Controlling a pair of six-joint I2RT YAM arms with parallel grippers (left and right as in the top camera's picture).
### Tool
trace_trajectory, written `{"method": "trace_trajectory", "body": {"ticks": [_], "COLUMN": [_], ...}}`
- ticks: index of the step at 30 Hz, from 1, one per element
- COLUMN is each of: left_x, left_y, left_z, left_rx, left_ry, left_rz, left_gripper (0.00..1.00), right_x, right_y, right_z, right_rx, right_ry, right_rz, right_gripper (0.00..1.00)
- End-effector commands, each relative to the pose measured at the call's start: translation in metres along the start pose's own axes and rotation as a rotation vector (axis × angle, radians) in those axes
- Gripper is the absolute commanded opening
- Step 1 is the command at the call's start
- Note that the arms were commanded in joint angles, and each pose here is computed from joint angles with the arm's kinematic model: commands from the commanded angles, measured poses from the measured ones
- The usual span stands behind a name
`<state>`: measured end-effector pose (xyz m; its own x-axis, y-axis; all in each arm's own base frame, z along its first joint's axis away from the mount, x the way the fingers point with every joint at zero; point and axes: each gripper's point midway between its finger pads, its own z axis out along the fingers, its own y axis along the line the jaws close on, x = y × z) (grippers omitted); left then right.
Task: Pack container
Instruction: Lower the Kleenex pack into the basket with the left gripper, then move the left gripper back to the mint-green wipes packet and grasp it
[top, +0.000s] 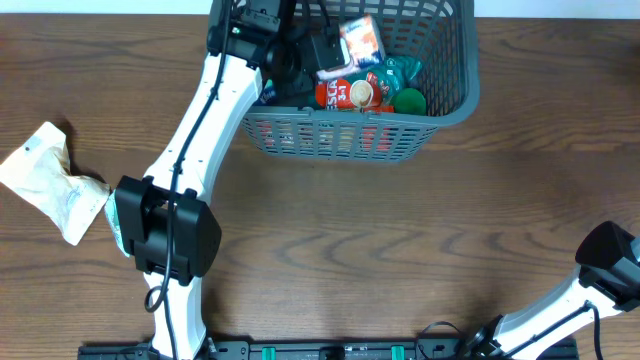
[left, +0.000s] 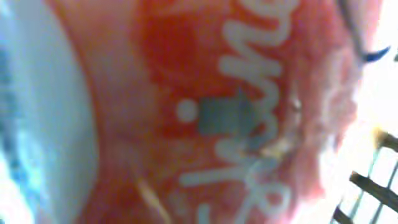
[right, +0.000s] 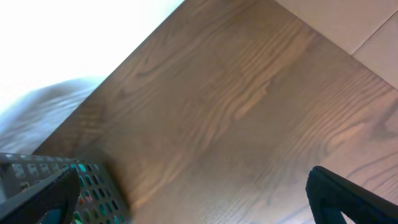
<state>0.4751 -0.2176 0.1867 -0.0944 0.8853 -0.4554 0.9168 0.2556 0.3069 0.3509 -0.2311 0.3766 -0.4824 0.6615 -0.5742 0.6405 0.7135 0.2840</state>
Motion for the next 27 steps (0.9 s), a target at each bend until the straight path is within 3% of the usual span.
{"method": "trace_trajectory", "body": {"ticks": [1,2,5,11,18,19,27], "left_x": [-0.004,-0.002,0.006,0.011,0.011,0.011,0.014], "left_y": [-0.008,-0.012,-0.023,-0.032,-0.032,-0.032,-0.017], "left_z": [-0.007,-0.007,-0.008,-0.009,-0.009,-0.009,-0.01], "left_rx": [0.029,0.045,0.092,0.125,0.124,0.124,0.051], "left_ry": [-0.011,0.0,0.032,0.055,0.055,0.055,0.082], "left_rz": [0.006,0.002,-0.011,-0.021,-0.021,-0.021,-0.007], "left_gripper": [0.4,0.45,0.44,0.53,0.88,0.99,0.98], "right_x": [0.001,0.001,0.001,0.001,0.001,0.001,0.001], "right_y": [-0.002,-0.002,-0.002,-0.002,-0.002,-0.002,-0.002], "right_z": [0.005,0.005,0.005,0.005,0.005,0.005,0.005], "right_rx": [0.003,0.004,0.004,0.004,0.004,0.004,0.004], "right_ry": [0.013,0.013,0.013,0.015,0.015,0.015,0.015], "right_rz": [0.015,0.015,0.015,0.015,0.015,0.015,0.015], "right_gripper": [0.99,0.99,0.99,0.99,0.99,0.99,0.99]}}
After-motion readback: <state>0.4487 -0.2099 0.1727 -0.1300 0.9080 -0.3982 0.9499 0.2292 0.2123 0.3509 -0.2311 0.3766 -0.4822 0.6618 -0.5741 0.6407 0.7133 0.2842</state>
